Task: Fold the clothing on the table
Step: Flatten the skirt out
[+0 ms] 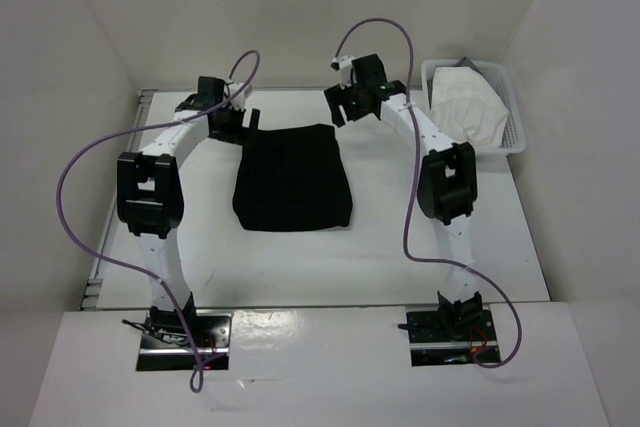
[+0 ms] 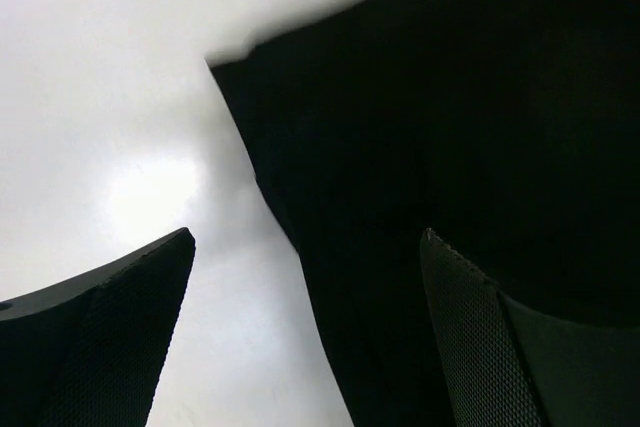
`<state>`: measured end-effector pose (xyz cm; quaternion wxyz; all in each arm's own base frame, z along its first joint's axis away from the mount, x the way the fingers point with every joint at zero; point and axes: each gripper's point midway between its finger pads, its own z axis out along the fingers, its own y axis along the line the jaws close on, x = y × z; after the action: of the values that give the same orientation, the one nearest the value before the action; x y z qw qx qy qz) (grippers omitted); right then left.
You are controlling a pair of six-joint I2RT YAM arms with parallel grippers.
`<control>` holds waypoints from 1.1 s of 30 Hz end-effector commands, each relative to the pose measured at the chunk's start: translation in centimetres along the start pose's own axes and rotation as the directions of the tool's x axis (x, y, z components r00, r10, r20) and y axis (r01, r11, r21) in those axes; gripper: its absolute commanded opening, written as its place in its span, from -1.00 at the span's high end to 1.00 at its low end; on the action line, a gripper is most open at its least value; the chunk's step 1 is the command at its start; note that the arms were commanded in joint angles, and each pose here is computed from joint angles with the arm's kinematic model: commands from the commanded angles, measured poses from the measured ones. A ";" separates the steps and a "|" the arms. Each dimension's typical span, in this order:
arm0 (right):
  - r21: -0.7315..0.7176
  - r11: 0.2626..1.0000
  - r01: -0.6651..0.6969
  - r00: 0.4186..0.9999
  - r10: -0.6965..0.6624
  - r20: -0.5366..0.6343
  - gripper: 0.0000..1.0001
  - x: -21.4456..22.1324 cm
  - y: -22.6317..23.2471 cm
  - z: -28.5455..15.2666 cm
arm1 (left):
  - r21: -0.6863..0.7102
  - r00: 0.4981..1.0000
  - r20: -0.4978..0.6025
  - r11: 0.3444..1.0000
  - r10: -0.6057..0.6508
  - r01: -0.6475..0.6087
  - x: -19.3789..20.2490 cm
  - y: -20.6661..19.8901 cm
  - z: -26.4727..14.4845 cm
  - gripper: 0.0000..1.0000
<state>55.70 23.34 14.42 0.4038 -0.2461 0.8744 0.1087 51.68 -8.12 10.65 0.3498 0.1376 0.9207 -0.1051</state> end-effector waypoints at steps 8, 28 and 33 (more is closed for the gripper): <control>-0.096 0.985 0.146 0.988 -0.149 -0.030 -0.60 4.4 2.3 -11.7 | 0.205 0.957 -0.286 0.973 -0.045 0.107 11.2 -5.3 -4.2 -0.98; -0.169 0.975 0.146 0.980 -0.166 -0.110 -0.60 10.7 4.2 -16.2 | 0.540 0.832 -0.549 0.791 0.073 0.287 21.1 -11.8 -9.6 0.85; -0.192 0.971 0.143 0.981 -0.165 -0.103 -0.60 10.6 4.6 -16.2 | 0.751 0.891 -0.420 0.618 0.171 0.235 15.3 -14.0 -12.7 1.00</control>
<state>37.49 17.31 15.21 0.3182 -0.3499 0.8710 0.1327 27.62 -12.77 5.79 -0.0074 0.2309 0.8977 -0.3753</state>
